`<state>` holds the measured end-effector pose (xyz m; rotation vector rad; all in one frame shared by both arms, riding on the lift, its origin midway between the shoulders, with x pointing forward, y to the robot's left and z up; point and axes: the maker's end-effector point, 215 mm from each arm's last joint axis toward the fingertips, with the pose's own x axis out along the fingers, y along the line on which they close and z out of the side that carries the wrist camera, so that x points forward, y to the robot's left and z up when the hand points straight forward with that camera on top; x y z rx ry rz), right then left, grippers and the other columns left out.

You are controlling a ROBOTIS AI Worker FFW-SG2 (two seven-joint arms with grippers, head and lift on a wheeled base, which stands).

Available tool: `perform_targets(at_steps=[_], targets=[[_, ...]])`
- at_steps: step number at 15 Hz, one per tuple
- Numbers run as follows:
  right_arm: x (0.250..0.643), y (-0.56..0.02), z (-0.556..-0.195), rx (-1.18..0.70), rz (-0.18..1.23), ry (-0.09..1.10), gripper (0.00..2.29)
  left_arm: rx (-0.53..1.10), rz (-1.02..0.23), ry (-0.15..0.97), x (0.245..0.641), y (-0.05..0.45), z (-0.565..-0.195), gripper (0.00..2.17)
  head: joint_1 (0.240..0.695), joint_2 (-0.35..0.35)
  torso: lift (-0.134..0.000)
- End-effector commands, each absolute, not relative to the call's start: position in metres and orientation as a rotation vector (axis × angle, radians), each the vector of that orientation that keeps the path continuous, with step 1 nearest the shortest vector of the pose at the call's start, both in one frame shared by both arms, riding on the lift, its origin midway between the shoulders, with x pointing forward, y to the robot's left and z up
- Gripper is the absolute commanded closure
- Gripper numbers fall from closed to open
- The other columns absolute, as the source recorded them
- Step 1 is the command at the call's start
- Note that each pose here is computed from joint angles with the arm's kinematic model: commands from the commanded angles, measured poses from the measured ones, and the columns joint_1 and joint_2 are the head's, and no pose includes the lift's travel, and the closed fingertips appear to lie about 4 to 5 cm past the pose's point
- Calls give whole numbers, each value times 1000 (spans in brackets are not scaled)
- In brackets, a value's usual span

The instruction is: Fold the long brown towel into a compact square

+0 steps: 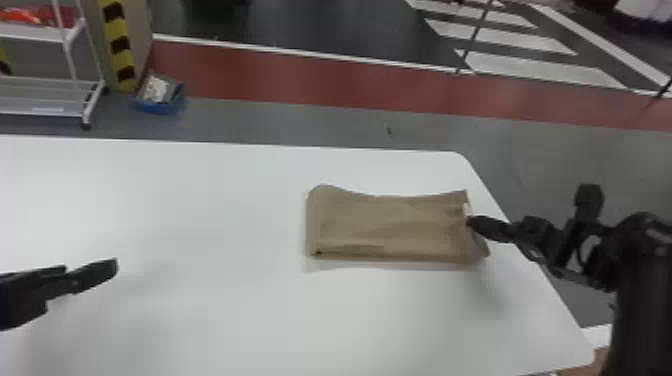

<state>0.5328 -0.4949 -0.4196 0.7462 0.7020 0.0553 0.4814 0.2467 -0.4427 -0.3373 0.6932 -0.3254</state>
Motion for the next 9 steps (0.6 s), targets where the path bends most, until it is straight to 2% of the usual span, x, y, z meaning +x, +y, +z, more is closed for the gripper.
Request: perform_targets(at_steps=[1, 3, 4, 6, 9], targets=[[533, -493, -421, 744, 57, 706, 1183, -339, -321, 697, 480, 248, -445, 80, 695, -265, -120], [531, -480, -423, 747, 85, 717, 1183, -340, -320, 698, 480, 249, -446, 80, 695, -263, -120], [533, -476, -403, 765, 104, 688, 1183, -337, -320, 698, 481, 249, -446, 80, 695, -261, -120], [537, -508, -375, 749, 71, 639, 1183, -339, -317, 698, 480, 251, -446, 80, 695, -248, -120], [529, -513, -423, 721, 34, 690, 1183, -339, -327, 702, 478, 247, -448, 80, 695, -267, -120]])
